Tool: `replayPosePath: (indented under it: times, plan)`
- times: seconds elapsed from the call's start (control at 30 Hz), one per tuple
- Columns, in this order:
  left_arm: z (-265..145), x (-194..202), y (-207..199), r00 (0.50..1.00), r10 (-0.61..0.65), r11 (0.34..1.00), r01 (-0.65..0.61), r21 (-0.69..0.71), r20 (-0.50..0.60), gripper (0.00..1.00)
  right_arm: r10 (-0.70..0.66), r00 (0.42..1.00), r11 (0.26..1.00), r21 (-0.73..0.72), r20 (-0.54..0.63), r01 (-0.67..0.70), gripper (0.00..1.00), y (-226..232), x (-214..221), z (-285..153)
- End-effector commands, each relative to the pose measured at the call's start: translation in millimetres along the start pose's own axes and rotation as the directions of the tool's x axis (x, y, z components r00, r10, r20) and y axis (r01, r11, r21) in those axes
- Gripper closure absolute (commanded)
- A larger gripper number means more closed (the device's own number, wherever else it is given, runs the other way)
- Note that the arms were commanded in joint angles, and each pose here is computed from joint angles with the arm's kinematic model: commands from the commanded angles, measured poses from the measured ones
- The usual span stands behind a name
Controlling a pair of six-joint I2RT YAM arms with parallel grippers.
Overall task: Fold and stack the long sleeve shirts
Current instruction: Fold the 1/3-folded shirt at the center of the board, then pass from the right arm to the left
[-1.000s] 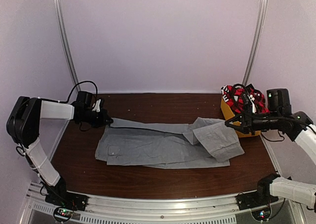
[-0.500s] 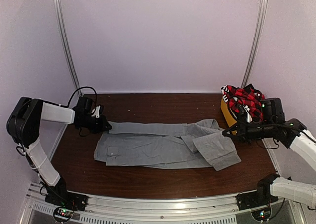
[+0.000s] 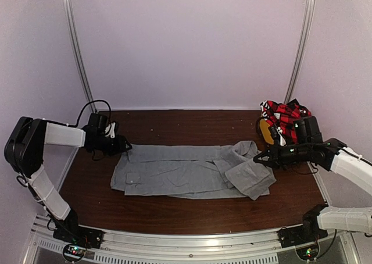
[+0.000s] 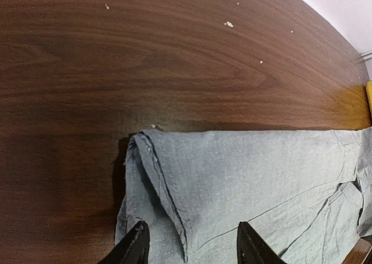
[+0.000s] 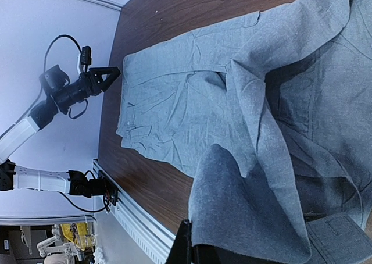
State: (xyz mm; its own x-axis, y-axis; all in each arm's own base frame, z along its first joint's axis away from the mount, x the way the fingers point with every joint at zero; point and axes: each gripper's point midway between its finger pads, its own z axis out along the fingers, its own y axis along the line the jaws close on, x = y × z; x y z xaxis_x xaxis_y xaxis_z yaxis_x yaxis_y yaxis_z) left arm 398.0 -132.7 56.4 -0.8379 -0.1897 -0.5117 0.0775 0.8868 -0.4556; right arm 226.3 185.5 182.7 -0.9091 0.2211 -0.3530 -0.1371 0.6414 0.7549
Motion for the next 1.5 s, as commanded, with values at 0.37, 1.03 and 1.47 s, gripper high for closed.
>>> replayPosePath:
  times: [0.37, 1.03, 1.47]
  plan:
    - [-74.3, -25.3, -114.0, 0.896, 0.230, 0.937, -0.309, 0.161, 0.380, 0.36, -0.053, 0.998, 0.984, -0.167, 0.032, 0.057, 1.00, 50.2, -51.2, 53.1]
    - [-116.6, 68.9, -287.9, 0.769, 0.373, 0.499, -0.638, 0.586, 0.519, 0.35, -0.032, 0.989, 0.898, -0.432, 0.141, 0.090, 1.00, 145.3, -46.7, 1.7]
    - [-87.7, 118.0, -363.1, 0.806, 0.353, 0.345, -0.585, 0.734, 0.476, 0.31, -0.020, 0.992, 0.892, -0.447, 0.126, 0.074, 1.00, 141.1, -42.0, 12.3]
